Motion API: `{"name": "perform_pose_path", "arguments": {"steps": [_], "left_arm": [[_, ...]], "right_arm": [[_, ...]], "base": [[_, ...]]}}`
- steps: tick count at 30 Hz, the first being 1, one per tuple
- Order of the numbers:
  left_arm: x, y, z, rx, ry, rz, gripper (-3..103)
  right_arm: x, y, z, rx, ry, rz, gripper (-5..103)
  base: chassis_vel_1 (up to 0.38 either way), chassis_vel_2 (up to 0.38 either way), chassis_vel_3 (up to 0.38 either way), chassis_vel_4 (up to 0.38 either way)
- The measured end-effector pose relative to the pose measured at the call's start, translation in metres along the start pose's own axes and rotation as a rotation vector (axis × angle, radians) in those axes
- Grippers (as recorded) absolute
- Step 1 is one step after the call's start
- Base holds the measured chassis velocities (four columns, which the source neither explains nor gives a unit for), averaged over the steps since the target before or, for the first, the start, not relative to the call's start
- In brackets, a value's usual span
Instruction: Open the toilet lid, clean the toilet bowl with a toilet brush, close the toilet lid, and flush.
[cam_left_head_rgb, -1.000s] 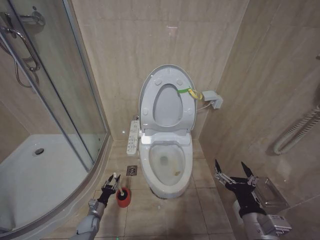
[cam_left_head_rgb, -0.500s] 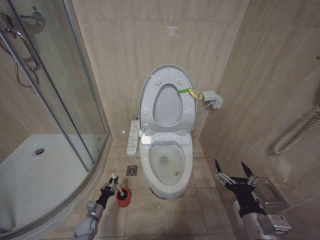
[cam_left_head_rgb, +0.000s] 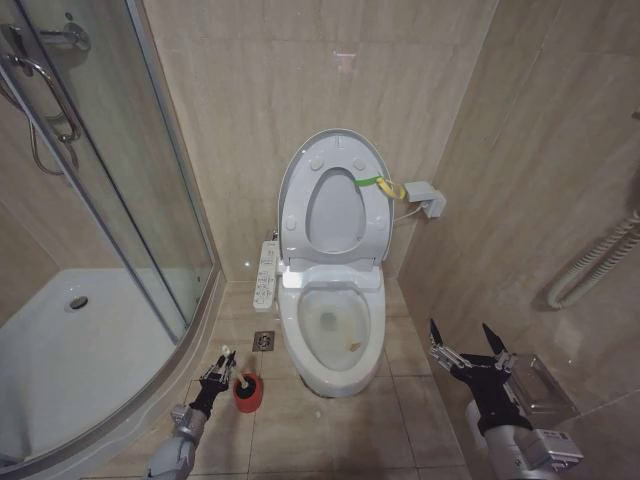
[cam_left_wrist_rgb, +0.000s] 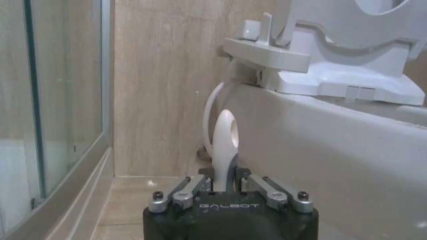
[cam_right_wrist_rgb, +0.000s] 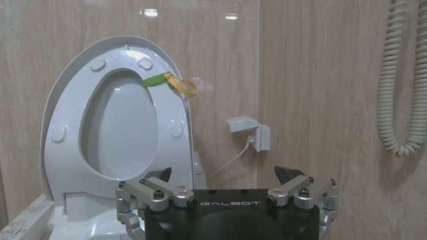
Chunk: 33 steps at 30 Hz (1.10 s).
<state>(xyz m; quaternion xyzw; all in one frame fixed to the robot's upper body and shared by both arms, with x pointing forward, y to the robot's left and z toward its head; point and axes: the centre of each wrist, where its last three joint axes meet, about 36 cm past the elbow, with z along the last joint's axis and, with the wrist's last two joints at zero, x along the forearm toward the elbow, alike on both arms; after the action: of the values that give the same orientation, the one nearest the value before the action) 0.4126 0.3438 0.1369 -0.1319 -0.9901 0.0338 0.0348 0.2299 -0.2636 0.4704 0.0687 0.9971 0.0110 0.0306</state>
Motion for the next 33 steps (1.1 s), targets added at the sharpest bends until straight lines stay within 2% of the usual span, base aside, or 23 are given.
{"name": "perform_pose_path", "arguments": {"steps": [10,13,18,33], "left_arm": [[0.008,-0.004,0.002,0.01,-0.014,0.007,19],[0.007,-0.005,0.002,0.007,-0.039,-0.003,19],[0.009,-0.008,0.001,0.013,-0.041,-0.017,19],[0.053,-0.029,-0.011,0.022,-0.027,-0.053,19]], "right_arm": [[0.0,0.0,0.0,0.0,0.0,0.0,100],[0.0,0.0,0.0,0.0,0.0,0.0,100],[0.0,0.0,0.0,0.0,0.0,0.0,100],[0.0,0.0,0.0,0.0,0.0,0.0,100]], "base": [[0.0,0.0,0.0,0.0],[0.0,0.0,0.0,0.0],[0.0,0.0,0.0,0.0],[0.0,0.0,0.0,0.0]]}}
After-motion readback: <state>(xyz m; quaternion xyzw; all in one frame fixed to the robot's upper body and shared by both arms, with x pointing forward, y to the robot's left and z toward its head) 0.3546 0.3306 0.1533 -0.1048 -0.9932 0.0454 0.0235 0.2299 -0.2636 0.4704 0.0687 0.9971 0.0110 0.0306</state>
